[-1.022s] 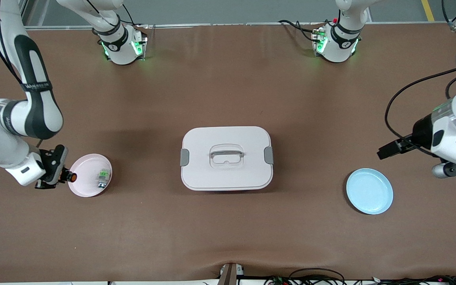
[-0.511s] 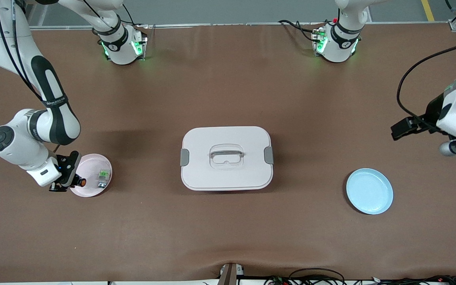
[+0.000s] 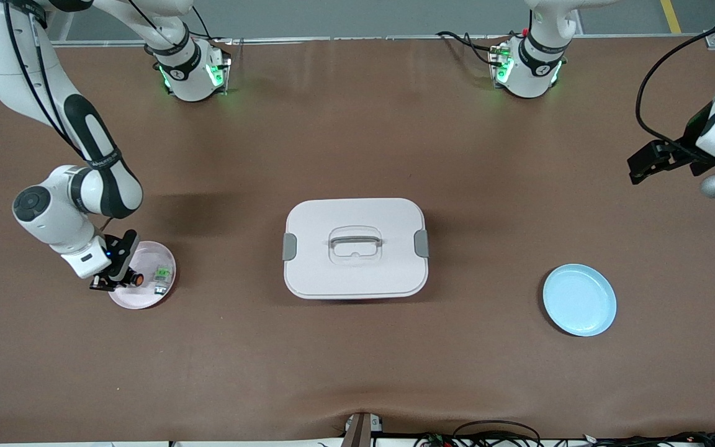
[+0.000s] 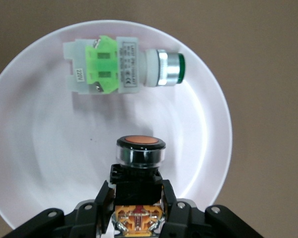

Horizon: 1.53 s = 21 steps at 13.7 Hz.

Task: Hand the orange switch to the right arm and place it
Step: 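Lower the switch onto the pink plate and open the right gripper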

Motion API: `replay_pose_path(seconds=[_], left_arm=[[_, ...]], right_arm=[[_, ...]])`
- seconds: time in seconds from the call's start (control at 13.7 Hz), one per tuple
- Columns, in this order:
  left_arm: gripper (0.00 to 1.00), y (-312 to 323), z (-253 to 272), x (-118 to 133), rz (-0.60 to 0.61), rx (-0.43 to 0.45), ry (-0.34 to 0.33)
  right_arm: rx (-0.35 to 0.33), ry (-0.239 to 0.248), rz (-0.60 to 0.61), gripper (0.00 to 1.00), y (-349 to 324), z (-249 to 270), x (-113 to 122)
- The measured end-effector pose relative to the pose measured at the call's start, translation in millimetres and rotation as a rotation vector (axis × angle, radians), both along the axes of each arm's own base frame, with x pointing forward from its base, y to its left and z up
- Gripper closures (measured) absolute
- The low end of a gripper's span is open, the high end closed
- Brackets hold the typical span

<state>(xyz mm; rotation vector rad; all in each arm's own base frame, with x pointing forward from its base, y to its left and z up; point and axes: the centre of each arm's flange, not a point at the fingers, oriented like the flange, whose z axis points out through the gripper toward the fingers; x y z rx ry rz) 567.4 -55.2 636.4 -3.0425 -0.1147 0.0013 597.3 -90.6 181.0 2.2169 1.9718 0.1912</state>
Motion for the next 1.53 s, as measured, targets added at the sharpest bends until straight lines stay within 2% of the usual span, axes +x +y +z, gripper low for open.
replay_pose_path(seconds=[0.51, 0.58, 0.95, 1.24, 1.53], left_arm=[[0.00, -2, 1, -20, -0.047, 0.008, 0.013], [0.00, -4, 3, -25, -0.051, 0.008, 0.011], [0.00, 15, 20, -46, -0.110, -0.050, -0.003], [0.00, 5, 24, -53, -0.133, -0.053, -0.010], [0.00, 7, 20, -52, -0.130, -0.054, -0.002]], right_arm=[[-0.001, -0.008, 0.021, 0.56, 7, -4, -5], [0.000, -0.007, 0.024, 0.51, 9, -4, -5], [0.009, 0.006, 0.039, 0.01, 19, -9, -7], [0.027, 0.094, 0.040, 0.00, 19, 11, 5], [0.054, 0.203, 0.034, 0.00, 18, 92, 38]])
